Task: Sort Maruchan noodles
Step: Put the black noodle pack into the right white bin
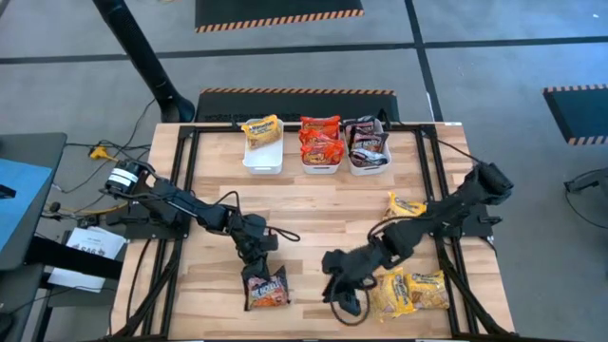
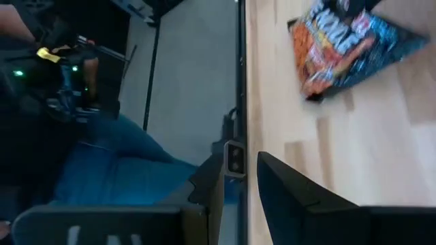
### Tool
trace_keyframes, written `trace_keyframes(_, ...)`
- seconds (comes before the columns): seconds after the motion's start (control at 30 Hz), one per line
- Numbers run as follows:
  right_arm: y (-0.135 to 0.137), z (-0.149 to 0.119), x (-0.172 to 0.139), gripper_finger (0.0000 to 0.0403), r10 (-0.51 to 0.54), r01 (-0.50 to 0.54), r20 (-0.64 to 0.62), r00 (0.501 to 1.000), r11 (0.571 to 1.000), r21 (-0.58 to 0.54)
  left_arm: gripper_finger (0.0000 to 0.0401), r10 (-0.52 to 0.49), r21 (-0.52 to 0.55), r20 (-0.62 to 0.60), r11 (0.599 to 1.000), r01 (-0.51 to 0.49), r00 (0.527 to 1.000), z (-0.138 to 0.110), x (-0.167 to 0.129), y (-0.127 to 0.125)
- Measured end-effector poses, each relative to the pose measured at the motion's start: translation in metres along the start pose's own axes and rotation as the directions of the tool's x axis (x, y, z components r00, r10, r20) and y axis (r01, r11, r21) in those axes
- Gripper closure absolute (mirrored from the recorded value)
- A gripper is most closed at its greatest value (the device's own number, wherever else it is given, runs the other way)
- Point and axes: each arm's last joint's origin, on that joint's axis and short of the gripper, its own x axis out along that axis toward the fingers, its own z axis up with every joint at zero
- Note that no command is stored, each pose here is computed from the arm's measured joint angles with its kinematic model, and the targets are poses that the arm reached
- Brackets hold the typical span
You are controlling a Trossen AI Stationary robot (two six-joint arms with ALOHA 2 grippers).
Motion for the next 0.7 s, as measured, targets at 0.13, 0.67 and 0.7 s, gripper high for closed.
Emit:
trace_keyframes(0.13, -0.028, 0.002, 0.005, 0.0287, 0.032, -0.032, 0.002, 0.999, 0.999, -0.033, 0.0401, 0.003, -0.012, 0.007, 1.0, -0.003, 1.0, 0.0, 0.0, 0.0)
trace_keyframes(0.67, -0.064, 0.006, 0.004, 0.0287, -0.038, 0.038, 0.015, 0.999, 0.999, -0.014, 0.0401, 0.068, -0.04, 0.191, 0.997, -0.061, 0.979, 0.023, -0.008, 0.002)
trace_keyframes(0.7, -0.064, 0.006, 0.004, 0.0287, -0.038, 0.038, 0.015, 0.999, 0.999, -0.014, 0.0401, 0.072, -0.036, 0.209, 0.997, -0.066, 0.975, 0.027, -0.01, 0.002)
